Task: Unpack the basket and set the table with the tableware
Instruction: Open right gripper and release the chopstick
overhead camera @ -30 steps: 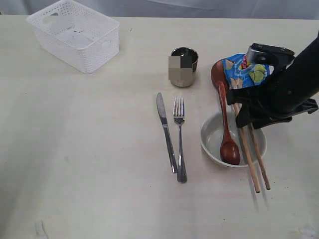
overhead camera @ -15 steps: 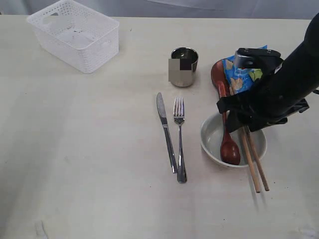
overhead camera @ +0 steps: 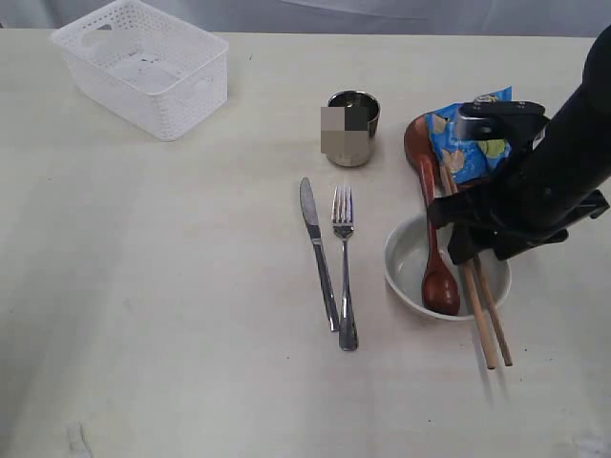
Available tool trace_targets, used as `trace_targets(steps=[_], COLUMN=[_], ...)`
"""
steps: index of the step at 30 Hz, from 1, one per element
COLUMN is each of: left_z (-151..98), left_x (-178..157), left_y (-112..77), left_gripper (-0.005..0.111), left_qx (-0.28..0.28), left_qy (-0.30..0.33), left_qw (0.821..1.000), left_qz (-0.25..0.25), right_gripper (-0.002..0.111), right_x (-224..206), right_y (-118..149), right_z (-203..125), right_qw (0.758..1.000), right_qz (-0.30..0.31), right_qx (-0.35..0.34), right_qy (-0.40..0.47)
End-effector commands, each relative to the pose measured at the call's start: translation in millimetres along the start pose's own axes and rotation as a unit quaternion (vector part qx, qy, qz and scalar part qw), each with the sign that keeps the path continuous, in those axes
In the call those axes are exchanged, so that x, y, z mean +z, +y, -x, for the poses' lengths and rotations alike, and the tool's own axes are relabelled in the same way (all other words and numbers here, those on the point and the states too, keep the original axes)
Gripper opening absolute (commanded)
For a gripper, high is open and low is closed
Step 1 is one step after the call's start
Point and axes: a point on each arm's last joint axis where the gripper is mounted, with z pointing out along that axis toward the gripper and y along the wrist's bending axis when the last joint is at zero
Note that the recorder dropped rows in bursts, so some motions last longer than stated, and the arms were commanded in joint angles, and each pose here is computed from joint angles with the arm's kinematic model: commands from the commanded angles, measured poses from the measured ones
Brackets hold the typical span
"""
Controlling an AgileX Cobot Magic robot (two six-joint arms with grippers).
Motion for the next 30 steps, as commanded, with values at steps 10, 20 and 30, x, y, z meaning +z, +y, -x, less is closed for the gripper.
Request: trace_targets(steps=[10,20,30], left_z=[-2,-2,-2], left_x=[-1,-1,-1], left_y=[1.1,1.1,1.1], left_gripper=[0.001,0.001,0.001], left_qx=[0.001,0.001,0.001], left_qy=[0.003,0.003,0.003], left_qw=[1.000,1.000,1.000], left_qz=[0.003,0.003,0.003], right_gripper=[0.046,0.046,0.046], right_x=[0,1,2], right_y=[0,13,13], right_z=[-1,-3,-4], right_qw=[1.000,0.999,0.999], right_qz=[-0.004,0.007,-0.031], right_qx=[-0.021,-0.034,-0.027], right_qy=[0.009,0.011,0.013])
